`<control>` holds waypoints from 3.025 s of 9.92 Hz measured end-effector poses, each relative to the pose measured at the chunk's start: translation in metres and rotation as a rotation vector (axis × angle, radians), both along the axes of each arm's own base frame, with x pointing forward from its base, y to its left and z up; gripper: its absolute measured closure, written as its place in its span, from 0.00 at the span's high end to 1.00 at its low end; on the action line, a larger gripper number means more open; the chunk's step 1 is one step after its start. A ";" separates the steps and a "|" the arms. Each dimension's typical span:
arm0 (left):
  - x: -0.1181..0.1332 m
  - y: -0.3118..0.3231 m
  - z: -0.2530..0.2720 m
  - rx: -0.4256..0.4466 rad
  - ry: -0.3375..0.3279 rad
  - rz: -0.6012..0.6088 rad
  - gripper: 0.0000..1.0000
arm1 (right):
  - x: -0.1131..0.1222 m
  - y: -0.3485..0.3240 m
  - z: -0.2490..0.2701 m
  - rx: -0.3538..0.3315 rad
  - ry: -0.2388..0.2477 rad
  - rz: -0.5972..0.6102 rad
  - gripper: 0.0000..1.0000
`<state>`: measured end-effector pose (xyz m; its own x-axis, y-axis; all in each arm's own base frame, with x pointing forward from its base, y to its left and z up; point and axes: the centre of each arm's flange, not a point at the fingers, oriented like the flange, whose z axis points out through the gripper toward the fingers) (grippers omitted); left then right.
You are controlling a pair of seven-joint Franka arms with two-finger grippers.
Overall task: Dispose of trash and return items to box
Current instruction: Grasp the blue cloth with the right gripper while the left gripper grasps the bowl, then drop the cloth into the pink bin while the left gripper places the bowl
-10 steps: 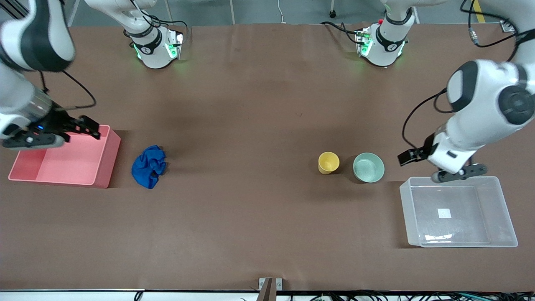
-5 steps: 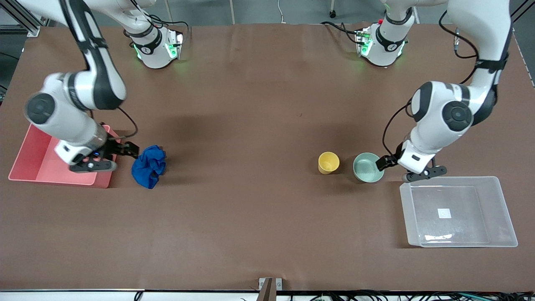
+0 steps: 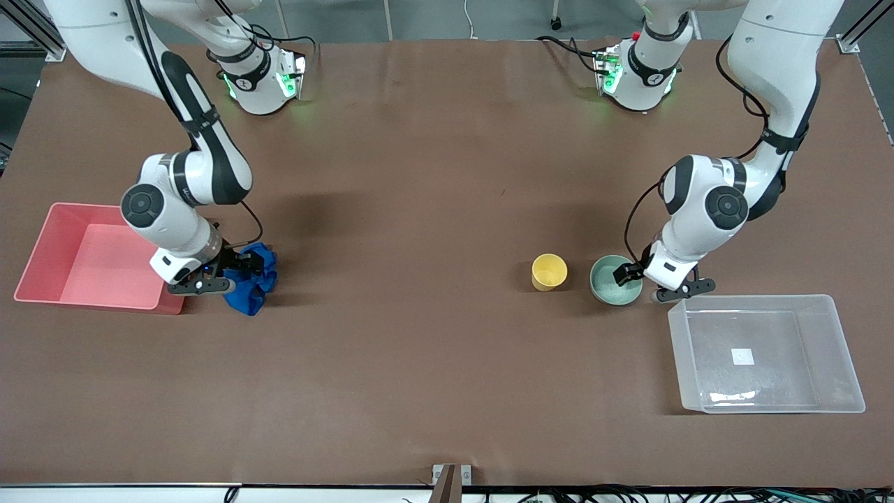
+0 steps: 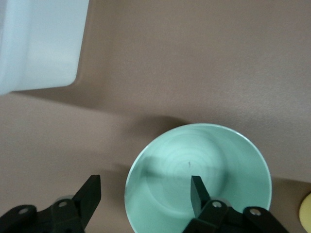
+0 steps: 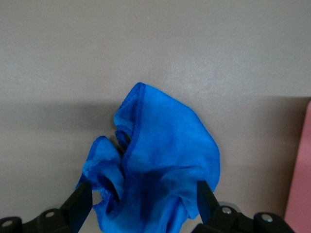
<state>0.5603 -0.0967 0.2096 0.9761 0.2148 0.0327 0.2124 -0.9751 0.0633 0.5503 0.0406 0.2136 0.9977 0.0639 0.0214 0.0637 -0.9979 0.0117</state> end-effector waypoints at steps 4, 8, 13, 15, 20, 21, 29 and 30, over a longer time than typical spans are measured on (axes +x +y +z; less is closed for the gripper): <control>-0.003 0.000 -0.018 0.000 0.032 0.001 0.49 | -0.003 0.000 -0.027 -0.005 0.017 0.002 0.81; 0.023 -0.002 0.016 -0.010 -0.047 0.005 0.03 | -0.004 0.000 -0.027 -0.005 0.022 0.001 0.21; 0.101 0.016 0.179 0.016 -0.141 0.010 0.03 | 0.007 -0.014 0.047 0.001 0.067 -0.028 0.16; 0.126 0.072 0.188 0.077 -0.175 -0.062 0.03 | 0.009 -0.037 0.117 0.011 0.069 -0.068 0.16; 0.153 0.199 0.086 0.092 -0.092 -0.195 0.03 | -0.026 -0.181 0.159 0.031 0.070 -0.100 0.16; 0.154 0.205 0.066 0.085 -0.081 -0.198 0.03 | -0.030 -0.201 0.146 0.031 0.073 -0.105 0.14; 0.177 0.209 0.075 0.095 -0.156 -0.242 0.67 | -0.030 -0.236 0.037 0.029 0.122 -0.098 0.18; 0.177 0.195 0.102 0.088 -0.152 -0.253 0.82 | -0.030 -0.236 0.037 0.029 0.121 -0.098 0.26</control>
<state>0.7377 0.0985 0.3116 0.9808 -0.0441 0.1898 -0.0429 -0.9990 -0.0108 0.5208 -0.1959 0.2509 0.9946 -0.0331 -0.0986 -0.0351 -0.9992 -0.0186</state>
